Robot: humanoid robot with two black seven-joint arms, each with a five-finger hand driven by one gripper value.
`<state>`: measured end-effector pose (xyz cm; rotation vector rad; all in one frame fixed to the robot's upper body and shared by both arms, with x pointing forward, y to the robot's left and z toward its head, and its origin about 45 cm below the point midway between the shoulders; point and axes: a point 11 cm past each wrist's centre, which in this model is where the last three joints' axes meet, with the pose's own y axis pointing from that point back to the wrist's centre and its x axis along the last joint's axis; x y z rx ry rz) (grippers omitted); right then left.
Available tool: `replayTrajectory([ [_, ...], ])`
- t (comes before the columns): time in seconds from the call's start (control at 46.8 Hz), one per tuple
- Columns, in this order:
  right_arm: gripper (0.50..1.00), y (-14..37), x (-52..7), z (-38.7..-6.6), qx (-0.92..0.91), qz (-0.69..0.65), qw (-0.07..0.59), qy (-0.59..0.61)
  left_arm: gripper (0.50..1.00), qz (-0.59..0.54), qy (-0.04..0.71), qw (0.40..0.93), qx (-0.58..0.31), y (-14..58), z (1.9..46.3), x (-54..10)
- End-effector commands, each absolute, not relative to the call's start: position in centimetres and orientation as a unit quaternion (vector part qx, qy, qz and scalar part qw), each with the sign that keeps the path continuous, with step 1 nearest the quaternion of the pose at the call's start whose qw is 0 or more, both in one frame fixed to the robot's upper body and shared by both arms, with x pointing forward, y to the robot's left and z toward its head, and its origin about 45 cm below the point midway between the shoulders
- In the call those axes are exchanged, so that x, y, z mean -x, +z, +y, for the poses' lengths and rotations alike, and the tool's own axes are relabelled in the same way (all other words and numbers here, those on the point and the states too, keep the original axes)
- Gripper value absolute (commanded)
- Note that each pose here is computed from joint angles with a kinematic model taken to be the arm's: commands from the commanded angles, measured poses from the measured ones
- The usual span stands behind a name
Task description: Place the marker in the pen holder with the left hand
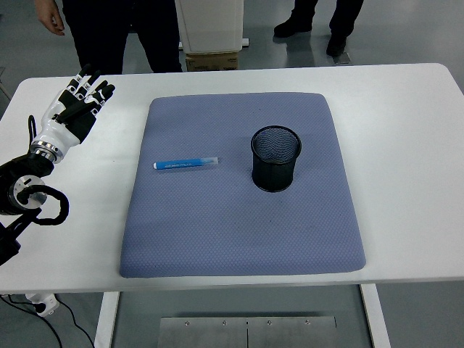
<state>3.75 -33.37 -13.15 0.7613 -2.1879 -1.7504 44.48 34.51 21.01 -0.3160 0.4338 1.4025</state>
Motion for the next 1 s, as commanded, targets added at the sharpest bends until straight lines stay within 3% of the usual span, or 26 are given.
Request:
replayTrajectory([
  [0.0, 1.000, -13.2, -3.7, -33.4, -0.260, -0.748, 0.119, -0.599, 1.000, 0.200, 0.637, 0.731, 0.142, 20.7, 34.5, -44.3],
  [0.513, 1.000, -13.1, -3.8, -33.4, -0.261, -0.748, 0.119, -0.599, 1.000, 0.180, 0.640, 0.729, 0.160, 20.6, 33.7, -44.4],
  [0.662, 1.000, -13.2, -3.7, -33.4, -0.260, -0.748, 0.119, -0.599, 1.000, 0.205, 0.621, 0.736, 0.175, 19.8, 30.6, -44.5],
  [0.983, 1.000, -13.1, -3.8, -33.4, -0.261, -0.748, 0.119, -0.599, 1.000, 0.165, 0.636, 0.733, 0.176, 22.1, 29.1, -46.1],
])
